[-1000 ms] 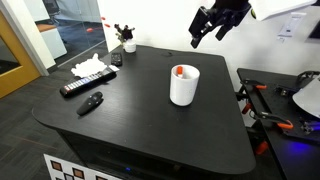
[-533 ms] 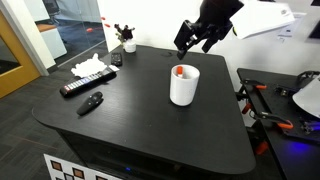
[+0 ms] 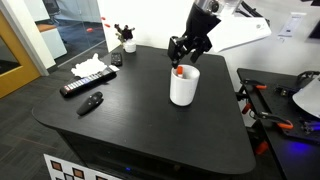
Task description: Remove the orange marker from the white mug
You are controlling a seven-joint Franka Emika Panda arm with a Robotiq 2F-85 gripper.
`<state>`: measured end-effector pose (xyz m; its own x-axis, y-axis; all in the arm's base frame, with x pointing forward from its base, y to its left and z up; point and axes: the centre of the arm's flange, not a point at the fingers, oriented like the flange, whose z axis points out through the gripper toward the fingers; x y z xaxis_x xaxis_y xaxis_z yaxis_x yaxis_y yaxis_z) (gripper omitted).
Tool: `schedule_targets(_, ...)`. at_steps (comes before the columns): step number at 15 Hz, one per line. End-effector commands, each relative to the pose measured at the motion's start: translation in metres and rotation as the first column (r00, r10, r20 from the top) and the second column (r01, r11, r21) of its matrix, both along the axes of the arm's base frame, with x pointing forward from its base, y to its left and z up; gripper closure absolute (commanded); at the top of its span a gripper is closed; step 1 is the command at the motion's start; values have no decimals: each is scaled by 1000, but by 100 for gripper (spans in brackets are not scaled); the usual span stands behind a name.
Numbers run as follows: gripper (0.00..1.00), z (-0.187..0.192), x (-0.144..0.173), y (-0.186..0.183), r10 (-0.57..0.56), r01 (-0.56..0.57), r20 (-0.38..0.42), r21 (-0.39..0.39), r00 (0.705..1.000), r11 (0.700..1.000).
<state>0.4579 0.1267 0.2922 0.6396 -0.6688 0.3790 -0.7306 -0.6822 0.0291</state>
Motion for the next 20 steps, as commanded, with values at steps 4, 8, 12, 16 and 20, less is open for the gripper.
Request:
schedule_targets(4,36,-11,20,0,-12,12,6,20,1000,1000)
schedule_targets(8,44,-15,22,-1,-15,15,-8,22,1000,1000)
schedule_targets(12,52,-15,22,0,-13,13,-9,23,1000,1000)
schedule_targets(16,53,-13,19,-1,-13,13,-2,29,1000,999)
schedule_targets(20,52,-13,15,-2,-11,12,-16,33,1000,999)
